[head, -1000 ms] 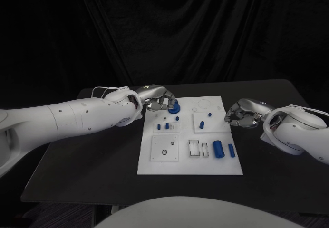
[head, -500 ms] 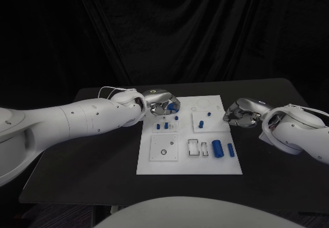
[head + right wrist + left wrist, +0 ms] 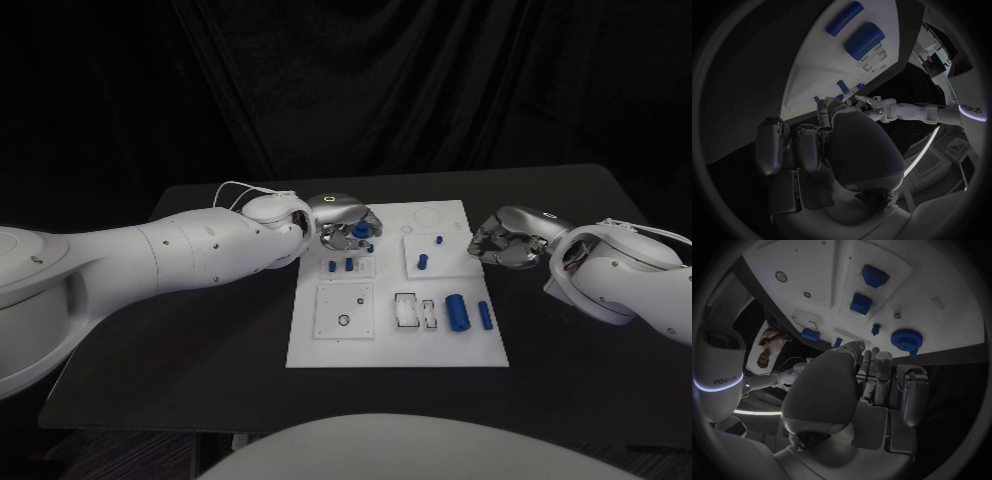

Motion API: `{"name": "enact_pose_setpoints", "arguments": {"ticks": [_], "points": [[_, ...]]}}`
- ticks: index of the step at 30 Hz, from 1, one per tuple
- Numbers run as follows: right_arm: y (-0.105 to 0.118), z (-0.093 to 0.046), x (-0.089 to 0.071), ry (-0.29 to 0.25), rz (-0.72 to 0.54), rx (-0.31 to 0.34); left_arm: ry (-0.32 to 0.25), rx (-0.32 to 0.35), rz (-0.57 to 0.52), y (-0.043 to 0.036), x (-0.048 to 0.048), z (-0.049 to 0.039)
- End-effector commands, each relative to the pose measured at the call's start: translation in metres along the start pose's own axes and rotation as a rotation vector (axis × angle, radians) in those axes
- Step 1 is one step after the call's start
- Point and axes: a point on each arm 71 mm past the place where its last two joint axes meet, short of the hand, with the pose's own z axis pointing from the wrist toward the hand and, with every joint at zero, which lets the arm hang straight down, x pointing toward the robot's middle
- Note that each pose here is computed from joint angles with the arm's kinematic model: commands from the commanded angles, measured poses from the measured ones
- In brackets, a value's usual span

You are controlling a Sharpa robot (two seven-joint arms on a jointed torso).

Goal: Assemble the parts on the task board

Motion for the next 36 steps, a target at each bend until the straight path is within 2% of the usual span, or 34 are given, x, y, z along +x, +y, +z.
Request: {"name": "enact_pose_setpoints", "arguments": {"ticks": [1, 15, 36], "points": [[0.001, 0.000, 0.000, -0.011, 0.003, -0.001, 0.030, 0.000, 0.042, -0.0007, 0.0050, 0.0025], [0.001, -0.001, 0.001, 0.001, 0.003, 0.005, 0.017, -0.029, 0.050, 0.0010, 0.0151, 0.0090], [0.000, 0.000, 0.003, 0.029, 0.029, 0.025, 0.042, -0.053, 0.043, 0.0036, 0.0264, 0.0144]]}}
